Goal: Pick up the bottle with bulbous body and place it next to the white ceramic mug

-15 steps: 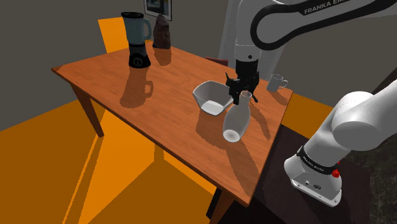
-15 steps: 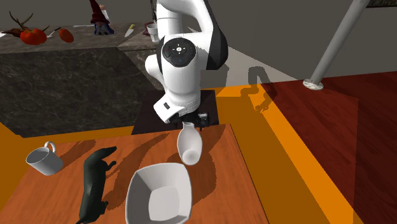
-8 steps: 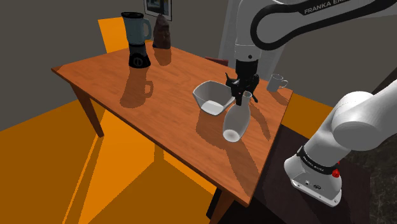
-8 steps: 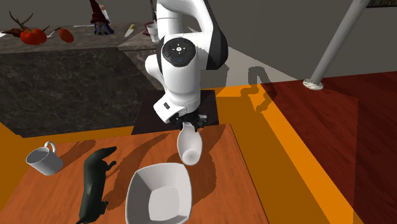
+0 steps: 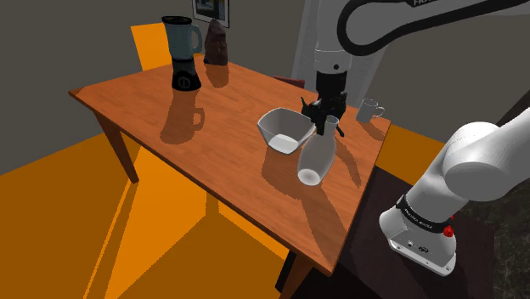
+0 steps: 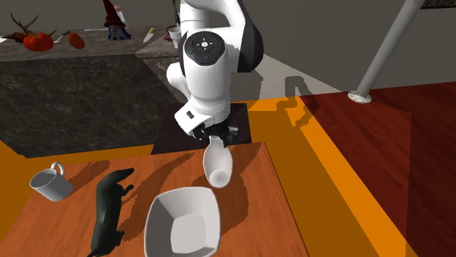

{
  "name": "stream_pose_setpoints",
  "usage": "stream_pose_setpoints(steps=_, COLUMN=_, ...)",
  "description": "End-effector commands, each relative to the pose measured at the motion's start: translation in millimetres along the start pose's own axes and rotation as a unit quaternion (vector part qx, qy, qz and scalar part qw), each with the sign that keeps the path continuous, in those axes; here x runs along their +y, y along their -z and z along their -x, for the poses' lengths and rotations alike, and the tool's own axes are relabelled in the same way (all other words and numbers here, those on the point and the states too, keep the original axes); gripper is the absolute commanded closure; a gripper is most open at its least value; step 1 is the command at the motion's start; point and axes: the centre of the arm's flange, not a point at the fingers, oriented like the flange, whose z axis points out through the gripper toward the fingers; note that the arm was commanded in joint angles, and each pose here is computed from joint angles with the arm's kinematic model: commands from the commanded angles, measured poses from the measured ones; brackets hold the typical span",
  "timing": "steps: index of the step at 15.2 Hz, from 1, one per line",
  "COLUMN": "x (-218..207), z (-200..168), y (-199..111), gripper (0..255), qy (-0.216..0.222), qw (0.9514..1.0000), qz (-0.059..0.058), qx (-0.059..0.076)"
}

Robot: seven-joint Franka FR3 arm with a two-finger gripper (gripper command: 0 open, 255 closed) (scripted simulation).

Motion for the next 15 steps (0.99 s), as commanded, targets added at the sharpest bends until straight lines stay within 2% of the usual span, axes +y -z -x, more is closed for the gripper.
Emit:
stream_pose_setpoints(steps=1, x=1, z=4, y=10, gripper=255, qy=0.000, qw=1.0000, qz=0.000, qx=0.000)
stream_pose_setpoints(steps=15, x=2, z=20, y=82, gripper=255, qy=0.000, qw=1.0000, qz=0.000, qx=0.000)
